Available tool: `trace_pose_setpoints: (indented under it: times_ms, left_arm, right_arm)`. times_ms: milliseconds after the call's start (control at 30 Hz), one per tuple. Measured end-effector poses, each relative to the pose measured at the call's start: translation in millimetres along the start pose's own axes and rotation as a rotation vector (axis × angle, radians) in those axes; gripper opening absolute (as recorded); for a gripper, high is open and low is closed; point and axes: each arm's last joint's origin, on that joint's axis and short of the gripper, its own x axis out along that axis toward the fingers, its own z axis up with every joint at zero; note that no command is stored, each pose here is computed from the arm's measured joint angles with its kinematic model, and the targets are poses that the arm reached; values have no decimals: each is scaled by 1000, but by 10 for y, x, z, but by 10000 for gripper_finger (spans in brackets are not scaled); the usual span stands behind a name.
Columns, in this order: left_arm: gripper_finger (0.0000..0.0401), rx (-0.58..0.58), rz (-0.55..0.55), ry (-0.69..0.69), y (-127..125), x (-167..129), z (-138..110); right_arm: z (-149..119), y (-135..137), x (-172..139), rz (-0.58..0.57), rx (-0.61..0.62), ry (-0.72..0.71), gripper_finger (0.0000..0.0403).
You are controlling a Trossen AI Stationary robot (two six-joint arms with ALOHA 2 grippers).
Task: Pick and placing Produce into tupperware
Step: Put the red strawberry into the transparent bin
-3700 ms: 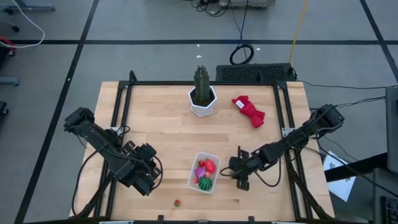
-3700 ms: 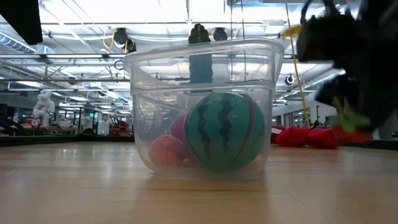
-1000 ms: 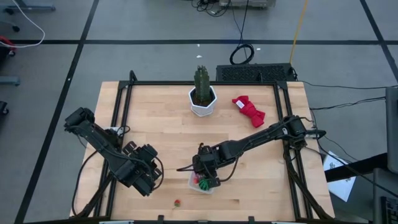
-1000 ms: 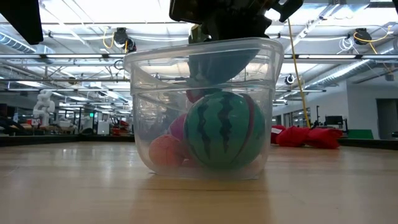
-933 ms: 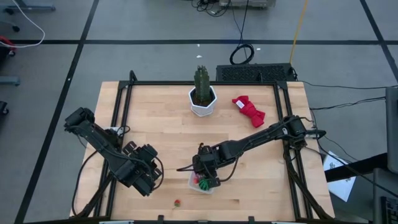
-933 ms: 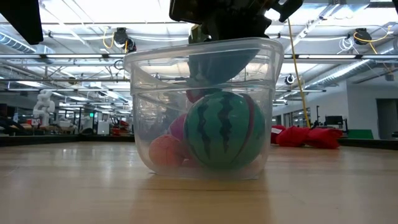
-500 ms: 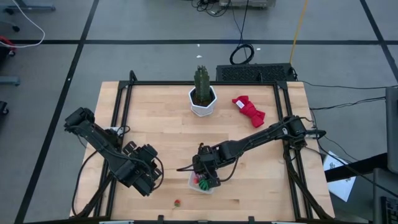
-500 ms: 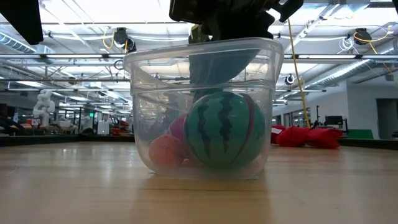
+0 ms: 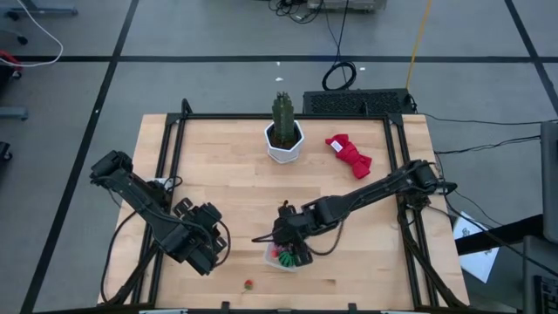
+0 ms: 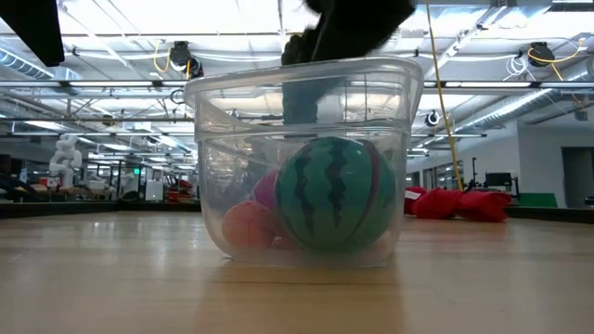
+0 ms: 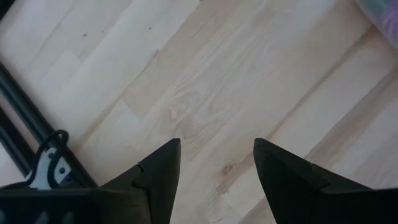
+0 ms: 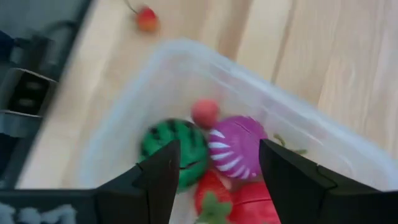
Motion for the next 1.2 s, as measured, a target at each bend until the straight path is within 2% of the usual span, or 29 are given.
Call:
trace_pose_setpoints:
  times_ms: [167, 233, 400, 533, 733, 833, 1000, 1200]
  left_arm:
    - [209, 26, -85, -26, -91, -4, 10]
    - [209, 55, -172, -51, -201, -9, 12]
    - [209, 245, -457, -77, -647, -3, -54]
    - [209, 222, -595, -48, -962, 86, -115]
    - [209, 53, -545, 277, -1221, 448, -289]
    - [209, 0, -539, 366, -1342, 548, -339]
    - [209, -38, -639, 347, -1527, 445, -266]
    - [209, -63, -656, 301, -1645, 403, -130]
  right_arm:
    - [74, 241, -412, 34, -52, -109, 209]
    - [79, 370, -600, 55, -79, -150, 209]
    - [9, 683, -992, 110, -145, -199, 209]
    - [-66, 883, -1218, 136, -145, -225, 209]
    - [-191, 1060, -1359, 40, -169, -215, 209]
    - [-261, 1086, -1385, -27, -148, -182, 209]
    - [-328, 1075, -1374, -55, -155, -116, 209]
    - [-330, 1060, -1375, -80, -156, -115, 209]
